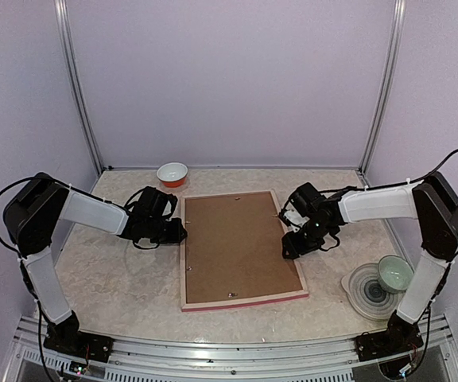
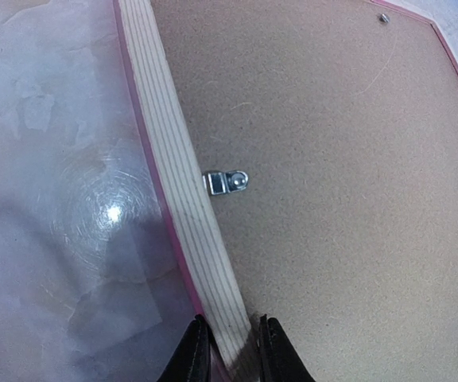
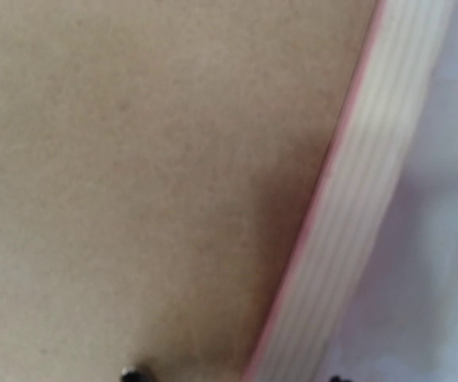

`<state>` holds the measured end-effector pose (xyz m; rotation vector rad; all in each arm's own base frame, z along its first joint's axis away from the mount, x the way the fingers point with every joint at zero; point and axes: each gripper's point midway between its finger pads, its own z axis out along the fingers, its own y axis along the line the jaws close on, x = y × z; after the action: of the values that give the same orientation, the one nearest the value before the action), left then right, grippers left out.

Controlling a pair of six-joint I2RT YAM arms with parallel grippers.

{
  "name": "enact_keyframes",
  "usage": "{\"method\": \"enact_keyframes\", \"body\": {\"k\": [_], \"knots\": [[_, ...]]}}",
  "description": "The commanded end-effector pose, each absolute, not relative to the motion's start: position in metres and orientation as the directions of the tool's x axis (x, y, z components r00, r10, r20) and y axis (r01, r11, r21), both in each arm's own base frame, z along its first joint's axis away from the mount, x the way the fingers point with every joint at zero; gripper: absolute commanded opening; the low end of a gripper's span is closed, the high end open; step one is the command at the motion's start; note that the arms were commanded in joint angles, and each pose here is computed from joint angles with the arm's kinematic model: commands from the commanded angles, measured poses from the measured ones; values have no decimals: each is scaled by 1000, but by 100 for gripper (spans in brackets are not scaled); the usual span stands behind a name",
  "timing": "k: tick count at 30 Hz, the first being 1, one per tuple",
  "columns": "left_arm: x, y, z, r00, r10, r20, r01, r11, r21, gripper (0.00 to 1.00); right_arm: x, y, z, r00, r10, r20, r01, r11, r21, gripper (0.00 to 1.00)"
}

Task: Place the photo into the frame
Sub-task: Press the fastener onto the backboard.

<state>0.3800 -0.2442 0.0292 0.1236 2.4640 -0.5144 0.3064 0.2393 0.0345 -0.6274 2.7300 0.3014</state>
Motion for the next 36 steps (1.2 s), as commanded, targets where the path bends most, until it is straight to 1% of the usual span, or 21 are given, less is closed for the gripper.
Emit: {"method": "enact_keyframes", "body": {"k": [1,9,16,22,28,36], "knots": [[374,-245,20,-821,6,-571,235,915,-327,20,311,243,28,-851,-388,-353,-450,886,111,52],[374,-246,19,-822,7,-570,236,914,-329,20,310,236,18,-860,-392,-326,-439,895,81,49],[374,-245,20,-821,6,-570,234,916,-327,20,309,227,11,-880,-369,-300,-409,909,84,42],[374,-245,21,-820,5,-573,234,916,-327,20,306,220,4,-898,-349,-267,-384,919,91,39],[374,-244,20,-821,5,-571,232,917,-325,20,304,215,4,-905,-338,-256,-371,924,92,37],[375,-242,20,-819,2,-573,228,919,-322,20,302,210,6,-909,-333,-249,-365,927,91,30]]}}
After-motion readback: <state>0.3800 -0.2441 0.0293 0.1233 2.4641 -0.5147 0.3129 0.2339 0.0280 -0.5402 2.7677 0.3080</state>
